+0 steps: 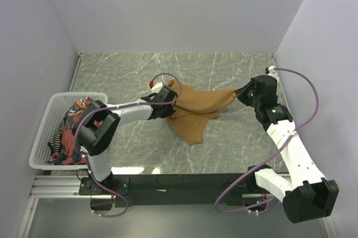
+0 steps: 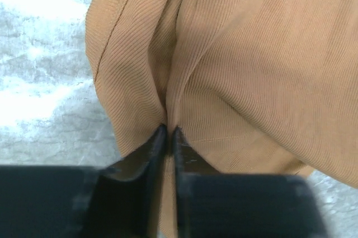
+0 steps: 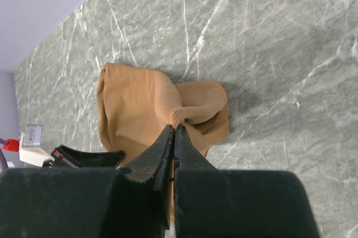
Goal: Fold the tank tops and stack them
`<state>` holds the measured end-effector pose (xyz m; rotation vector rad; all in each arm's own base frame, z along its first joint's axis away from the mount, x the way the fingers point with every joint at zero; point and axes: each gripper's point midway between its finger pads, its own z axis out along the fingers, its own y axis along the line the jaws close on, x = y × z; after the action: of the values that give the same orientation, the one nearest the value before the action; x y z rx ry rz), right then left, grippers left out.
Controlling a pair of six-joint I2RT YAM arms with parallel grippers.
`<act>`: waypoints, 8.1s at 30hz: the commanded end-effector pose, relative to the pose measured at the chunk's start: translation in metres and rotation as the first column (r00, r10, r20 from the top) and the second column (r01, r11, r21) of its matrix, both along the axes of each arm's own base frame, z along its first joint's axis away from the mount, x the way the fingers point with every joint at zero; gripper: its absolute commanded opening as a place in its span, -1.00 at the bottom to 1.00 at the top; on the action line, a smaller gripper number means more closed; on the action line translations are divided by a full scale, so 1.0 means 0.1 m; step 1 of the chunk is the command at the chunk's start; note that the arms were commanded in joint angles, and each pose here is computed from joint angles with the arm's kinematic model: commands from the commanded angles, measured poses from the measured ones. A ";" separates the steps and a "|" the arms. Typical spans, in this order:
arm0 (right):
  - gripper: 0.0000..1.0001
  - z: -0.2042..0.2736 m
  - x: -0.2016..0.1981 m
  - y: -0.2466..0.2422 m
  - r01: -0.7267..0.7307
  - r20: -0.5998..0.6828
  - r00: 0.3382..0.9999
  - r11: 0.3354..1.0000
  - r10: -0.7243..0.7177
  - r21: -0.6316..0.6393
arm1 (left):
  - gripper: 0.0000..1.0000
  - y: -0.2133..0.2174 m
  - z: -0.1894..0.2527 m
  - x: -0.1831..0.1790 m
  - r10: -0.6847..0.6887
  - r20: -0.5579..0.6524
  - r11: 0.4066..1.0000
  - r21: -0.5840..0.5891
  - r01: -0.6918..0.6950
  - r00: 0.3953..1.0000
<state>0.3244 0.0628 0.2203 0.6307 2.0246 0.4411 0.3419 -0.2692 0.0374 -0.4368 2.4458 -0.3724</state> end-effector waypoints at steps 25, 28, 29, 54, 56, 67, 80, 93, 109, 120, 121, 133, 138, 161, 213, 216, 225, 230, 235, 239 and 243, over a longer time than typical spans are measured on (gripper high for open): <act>-1.00 0.56 0.09 -0.28 0.045 0.114 0.993 0.999 -0.044 -0.007 | -0.99 0.48 1.98 0.05 0.041 0.299 0.977 -0.213 0.025 0.953; -1.00 0.50 0.06 -0.24 0.025 0.107 0.994 1.000 -0.025 -0.002 | -0.95 0.60 1.74 -0.04 0.056 0.268 0.981 -0.195 -0.002 0.962; -1.00 0.39 0.05 -0.24 0.023 0.083 0.996 1.000 -0.023 -0.002 | -0.94 0.62 1.54 -0.11 0.049 0.227 0.982 -0.189 -0.005 0.973; -1.00 -0.44 0.17 -0.34 0.039 -0.074 0.996 0.999 -0.040 -0.013 | -0.31 0.10 0.43 -0.56 -0.126 0.046 0.977 -0.170 0.132 0.991; -1.00 -0.45 0.16 -0.33 0.034 -0.073 0.997 0.999 -0.035 -0.012 | -0.29 0.15 0.37 -0.58 -0.104 0.035 0.987 -0.119 0.108 0.994; -1.00 -0.49 0.15 -0.42 0.055 -0.078 0.995 0.998 -0.055 -0.010 | -0.22 0.32 0.41 -0.61 -0.069 0.060 0.997 -0.024 0.071 0.996; -1.00 -0.53 0.14 -0.44 0.053 -0.082 0.995 0.999 -0.054 -0.009 | -0.35 0.10 0.38 -0.57 -0.148 0.070 0.987 -0.059 0.152 0.986; -1.00 -0.51 0.14 -0.47 0.057 -0.079 0.995 0.998 -0.057 -0.009 | -0.58 0.16 0.24 -0.60 -0.129 0.044 0.991 -0.032 0.130 0.991; -1.00 0.92 -0.08 -0.37 -0.011 0.173 0.985 0.999 0.006 0.030 | -0.99 0.35 2.60 -0.43 -0.012 0.444 0.977 -0.186 0.105 0.896; -1.00 2.66 -0.72 -0.14 -0.109 0.520 0.853 0.990 0.049 0.085 | -0.99 1.07 4.69 -0.79 0.241 0.728 0.920 -0.383 0.089 0.642; -1.00 2.72 -0.74 -0.13 -0.114 0.529 0.847 0.990 0.054 0.082 | -0.99 1.10 4.77 -0.77 0.250 0.736 0.922 -0.380 0.078 0.629; -1.00 2.63 0.21 0.04 -0.260 0.571 0.812 0.951 0.121 0.169 | -0.99 0.94 4.66 0.29 0.211 0.737 0.898 -0.406 0.170 0.642; -1.00 2.97 0.90 0.12 -0.339 0.646 0.747 0.926 0.157 0.168 | -0.99 1.00 4.84 1.34 0.164 0.796 0.886 -0.379 0.268 0.583; -1.00 -0.16 0.62 0.11 -0.171 0.031 0.985 0.934 0.170 0.314 | -0.99 1.31 1.87 0.50 0.167 0.347 0.816 -0.574 0.068 0.923; -0.36 -1.23 -1.26 3.57 -0.686 -0.438 0.681 0.720 0.586 -0.102 | -0.38 1.39 0.32 1.13 0.151 -0.049 0.986 -0.065 -0.154 0.987; -0.36 -1.27 -1.36 3.77 -0.713 -0.439 0.659 0.693 0.610 -0.107 | -0.38 1.38 0.29 1.17 0.146 -0.051 0.987 -0.065 -0.149 0.988; -0.35 -1.51 -1.39 3.94 -0.727 -0.478 0.645 0.671 0.596 -0.145 | -0.40 1.33 0.34 1.19 0.132 -0.039 0.987 -0.090 -0.135 0.990; -0.35 -1.72 -1.41 3.95 -0.732 -0.515 0.636 0.661 0.574 -0.167 | -0.42 1.31 0.40 1.21 0.125 -0.031 0.987 -0.102 -0.128 0.992; -0.35 -1.88 -1.45 3.94 -0.743 -0.540 0.626 0.641 0.563 -0.193 | -0.42 1.30 0.45 1.22 0.129 -0.021 0.985 -0.115 -0.131 0.991; -0.33 -1.99 -1.47 3.88 -0.754 -0.566 0.612 0.624 0.552 -0.207 | -0.42 1.30 0.47 1.20 0.135 -0.015 0.982 -0.129 -0.136 0.991; -0.78 -1.91 -1.49 3.77 -0.763 -0.557 0.605 0.613 0.569 -0.203 | -0.40 1.31 0.47 1.14 0.137 -0.013 0.982 -0.132 -0.138 0.990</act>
<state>0.1742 0.4471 0.0205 -0.4148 2.6989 0.2827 0.4504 -0.1366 0.0567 -0.6838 2.4597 -0.4219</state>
